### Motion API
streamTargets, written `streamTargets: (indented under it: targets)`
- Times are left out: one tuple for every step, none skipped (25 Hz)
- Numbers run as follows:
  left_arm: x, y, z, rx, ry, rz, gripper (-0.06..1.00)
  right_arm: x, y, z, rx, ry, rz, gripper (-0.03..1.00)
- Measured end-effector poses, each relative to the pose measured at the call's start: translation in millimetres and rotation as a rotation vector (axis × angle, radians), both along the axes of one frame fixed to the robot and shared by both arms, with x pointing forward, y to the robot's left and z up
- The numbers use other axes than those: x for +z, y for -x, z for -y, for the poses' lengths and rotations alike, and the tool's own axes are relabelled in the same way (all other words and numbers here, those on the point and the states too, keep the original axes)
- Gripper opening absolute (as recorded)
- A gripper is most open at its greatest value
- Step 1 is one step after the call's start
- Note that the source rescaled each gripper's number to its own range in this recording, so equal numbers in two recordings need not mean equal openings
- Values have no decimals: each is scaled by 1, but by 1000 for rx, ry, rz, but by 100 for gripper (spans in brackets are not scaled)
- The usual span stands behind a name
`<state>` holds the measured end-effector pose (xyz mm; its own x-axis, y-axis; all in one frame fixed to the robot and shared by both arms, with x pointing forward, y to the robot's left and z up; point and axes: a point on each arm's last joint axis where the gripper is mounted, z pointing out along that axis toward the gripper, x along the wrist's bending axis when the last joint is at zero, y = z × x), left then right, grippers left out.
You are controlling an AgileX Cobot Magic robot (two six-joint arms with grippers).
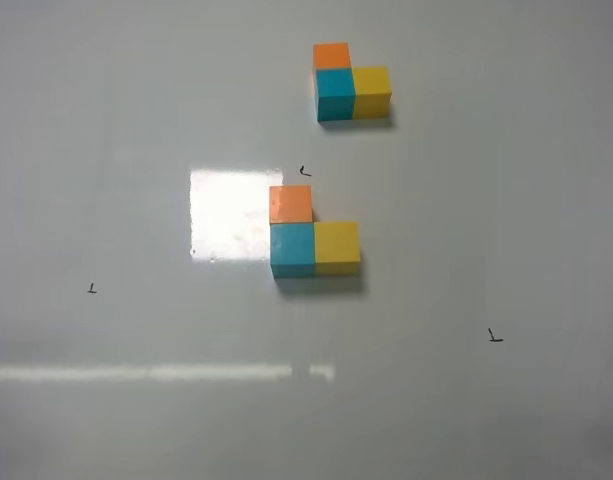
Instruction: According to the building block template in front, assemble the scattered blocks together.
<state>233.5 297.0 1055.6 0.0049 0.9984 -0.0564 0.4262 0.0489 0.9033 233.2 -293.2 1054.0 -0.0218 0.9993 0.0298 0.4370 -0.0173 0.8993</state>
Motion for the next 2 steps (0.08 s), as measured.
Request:
streamTargets:
  targets:
    - [0,0,0,0,0,0,24,0,0,0,0,0,0,41]
    - [0,0,0,0,0,0,24,0,0,0,0,-1,0,41]
